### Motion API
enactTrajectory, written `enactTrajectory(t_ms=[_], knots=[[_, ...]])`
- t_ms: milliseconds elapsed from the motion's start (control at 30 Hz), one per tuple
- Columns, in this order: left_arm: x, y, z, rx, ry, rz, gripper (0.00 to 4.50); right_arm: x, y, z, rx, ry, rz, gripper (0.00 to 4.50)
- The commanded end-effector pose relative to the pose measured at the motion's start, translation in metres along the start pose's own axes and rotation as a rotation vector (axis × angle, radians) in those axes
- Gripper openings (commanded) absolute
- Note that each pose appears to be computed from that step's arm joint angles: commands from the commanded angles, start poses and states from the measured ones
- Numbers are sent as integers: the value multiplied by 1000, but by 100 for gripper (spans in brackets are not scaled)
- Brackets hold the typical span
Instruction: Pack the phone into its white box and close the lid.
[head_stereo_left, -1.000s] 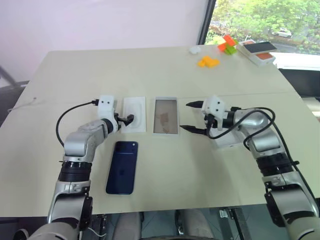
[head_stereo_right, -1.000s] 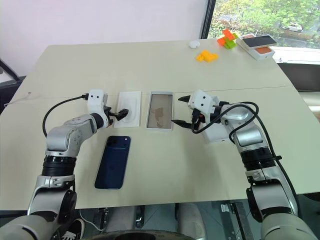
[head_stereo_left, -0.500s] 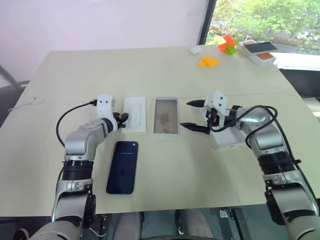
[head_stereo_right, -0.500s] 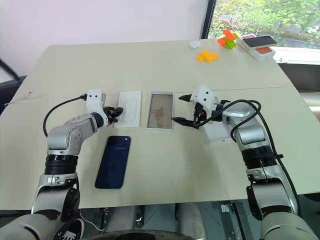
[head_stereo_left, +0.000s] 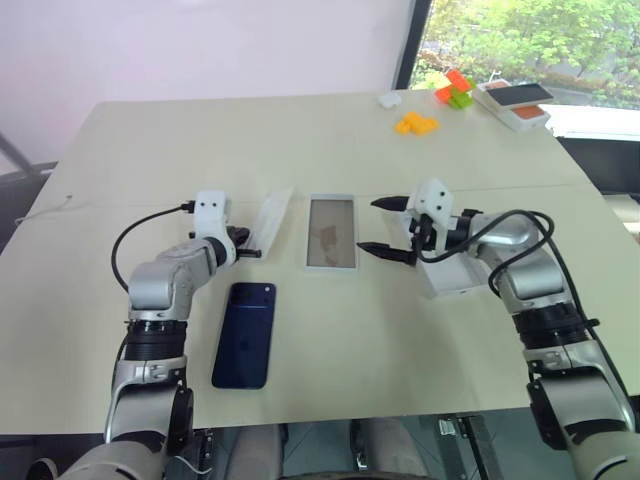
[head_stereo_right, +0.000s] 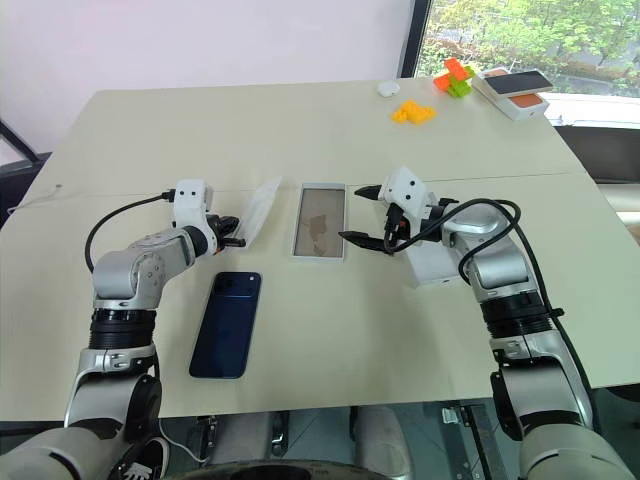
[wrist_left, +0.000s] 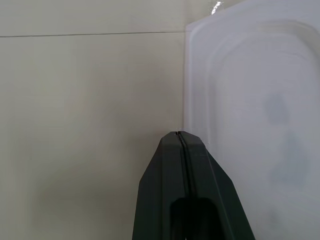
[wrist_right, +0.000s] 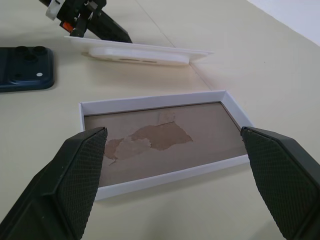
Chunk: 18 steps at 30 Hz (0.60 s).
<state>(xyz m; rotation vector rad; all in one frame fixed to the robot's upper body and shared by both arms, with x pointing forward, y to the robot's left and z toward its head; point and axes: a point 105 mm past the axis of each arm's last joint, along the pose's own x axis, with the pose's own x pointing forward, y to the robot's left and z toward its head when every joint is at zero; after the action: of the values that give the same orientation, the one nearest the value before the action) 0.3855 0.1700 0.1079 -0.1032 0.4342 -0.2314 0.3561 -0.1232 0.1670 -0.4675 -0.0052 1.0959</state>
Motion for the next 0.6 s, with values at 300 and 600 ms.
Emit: enactTrajectory(t_ms=[300, 600], knots=[[-15, 1, 37, -31, -144, -6, 2, -1, -2, 16, -48, -56, -18, 450], [-22, -7, 43, -16, -108, -31, 276, 0, -1, 15, -41, -54, -10, 450]])
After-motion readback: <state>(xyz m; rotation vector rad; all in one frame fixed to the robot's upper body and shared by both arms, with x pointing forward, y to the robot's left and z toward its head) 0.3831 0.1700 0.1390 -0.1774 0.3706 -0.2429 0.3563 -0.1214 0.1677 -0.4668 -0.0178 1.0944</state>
